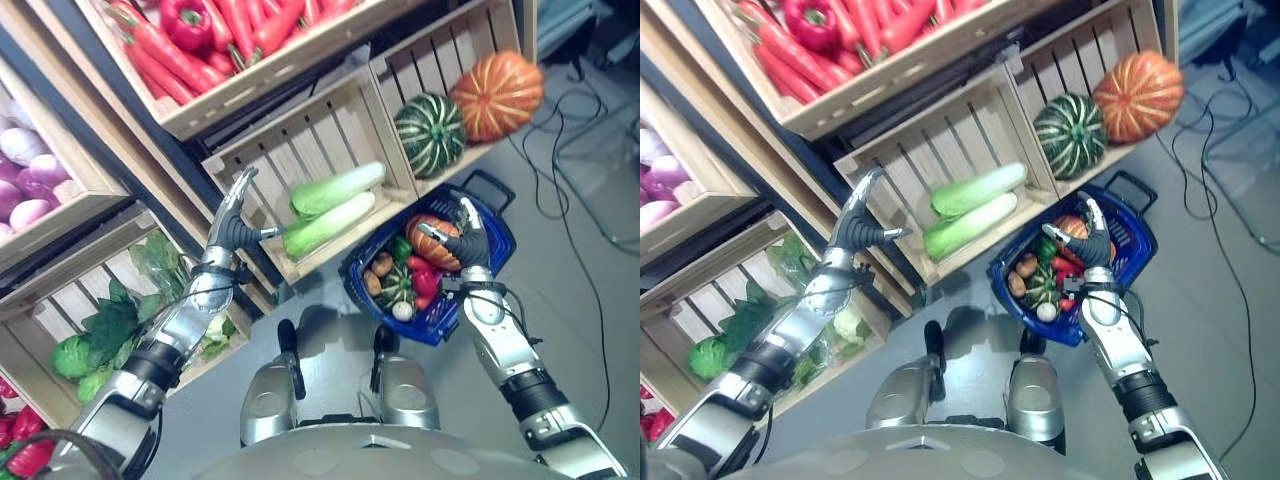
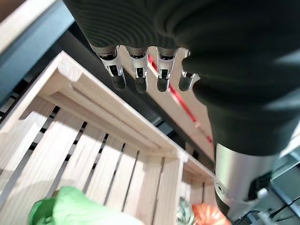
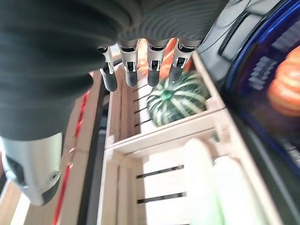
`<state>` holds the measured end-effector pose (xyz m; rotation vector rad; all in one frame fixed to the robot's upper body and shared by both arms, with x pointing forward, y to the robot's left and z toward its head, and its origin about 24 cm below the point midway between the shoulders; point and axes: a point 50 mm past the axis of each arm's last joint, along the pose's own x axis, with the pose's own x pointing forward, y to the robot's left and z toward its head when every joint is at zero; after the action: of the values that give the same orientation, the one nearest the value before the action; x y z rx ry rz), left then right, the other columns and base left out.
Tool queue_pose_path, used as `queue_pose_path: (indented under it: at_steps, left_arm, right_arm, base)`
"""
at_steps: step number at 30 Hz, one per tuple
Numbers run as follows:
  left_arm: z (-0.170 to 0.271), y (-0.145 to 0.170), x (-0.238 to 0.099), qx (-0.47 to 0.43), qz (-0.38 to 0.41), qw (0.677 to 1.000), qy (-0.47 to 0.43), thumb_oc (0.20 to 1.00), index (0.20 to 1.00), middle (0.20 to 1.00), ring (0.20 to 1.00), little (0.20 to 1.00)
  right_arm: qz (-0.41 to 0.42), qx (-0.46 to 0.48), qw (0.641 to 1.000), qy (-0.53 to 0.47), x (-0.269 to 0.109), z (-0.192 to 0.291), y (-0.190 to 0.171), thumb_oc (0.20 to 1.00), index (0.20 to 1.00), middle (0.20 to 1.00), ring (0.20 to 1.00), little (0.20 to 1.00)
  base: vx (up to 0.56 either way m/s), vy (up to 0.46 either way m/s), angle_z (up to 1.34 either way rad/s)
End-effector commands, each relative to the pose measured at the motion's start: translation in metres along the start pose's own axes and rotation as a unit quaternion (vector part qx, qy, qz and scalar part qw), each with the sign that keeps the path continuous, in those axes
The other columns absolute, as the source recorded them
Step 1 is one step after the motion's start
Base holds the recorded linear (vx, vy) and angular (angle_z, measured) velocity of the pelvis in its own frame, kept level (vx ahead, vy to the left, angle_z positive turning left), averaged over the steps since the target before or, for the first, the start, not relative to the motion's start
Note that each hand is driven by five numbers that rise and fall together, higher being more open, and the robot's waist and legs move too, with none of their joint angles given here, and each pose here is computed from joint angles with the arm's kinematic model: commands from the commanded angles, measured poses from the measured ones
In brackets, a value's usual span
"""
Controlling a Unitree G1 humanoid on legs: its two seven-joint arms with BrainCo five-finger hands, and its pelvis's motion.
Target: Pick up fruits and vegetables into the basket
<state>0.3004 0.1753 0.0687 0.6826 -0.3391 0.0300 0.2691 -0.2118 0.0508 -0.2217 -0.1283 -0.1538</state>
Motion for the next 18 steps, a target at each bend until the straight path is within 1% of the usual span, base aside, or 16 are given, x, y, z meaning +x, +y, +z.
queue_pose_path:
  at_steps: [1, 4, 8, 12, 15, 18]
  left_arm:
    - [0.006, 0.014, 0.022, 0.023, 0.055, 0.998, -0.008, 1.000, 1.000, 1.000, 1.000, 1.000]
    - [0.008, 0.028, 0.040, 0.058, 0.084, 0.995, -0.008, 1.000, 1.000, 1.000, 1.000, 1.000]
    - [0.009, 0.044, 0.053, 0.075, 0.114, 0.991, -0.001, 1.000, 1.000, 1.000, 1.000, 1.000]
    - [0.009, 0.069, 0.072, 0.101, 0.172, 0.980, 0.015, 1.000, 1.000, 1.000, 1.000, 1.000]
    - [0.010, 0.080, 0.079, 0.111, 0.203, 0.973, 0.025, 1.000, 1.000, 1.000, 1.000, 1.000]
    - [0.012, 0.100, 0.087, 0.118, 0.261, 0.957, 0.042, 1.000, 1.000, 1.000, 1.000, 1.000]
  right_arm:
    - [0.011, 0.001, 0.997, -0.077, 0.011, 0.034, 0.009, 1.000, 1.000, 1.000, 1.000, 1.000]
    - [0.020, -0.010, 0.995, -0.102, 0.020, 0.049, 0.013, 1.000, 1.000, 1.000, 1.000, 1.000]
    - [0.032, -0.015, 0.992, -0.122, 0.026, 0.062, 0.014, 1.000, 1.000, 1.000, 1.000, 1.000]
    - [0.048, -0.029, 0.988, -0.145, 0.029, 0.077, 0.014, 1.000, 1.000, 1.000, 1.000, 1.000]
    - [0.050, -0.034, 0.987, -0.146, 0.031, 0.080, 0.015, 1.000, 1.000, 1.000, 1.000, 1.000]
    - [0.051, -0.049, 0.988, -0.135, 0.032, 0.079, 0.012, 1.000, 1.000, 1.000, 1.000, 1.000]
  base:
    - [-0.15, 0.002, -0.07]
    - [-0.10, -0.003, -0.13]
    - [-0.04, -0.002, -0.13]
    - [-0.02, -0.005, -0.19]
    - [0.00, 0.001, -0.07]
    - [0.02, 0.056, -0.19]
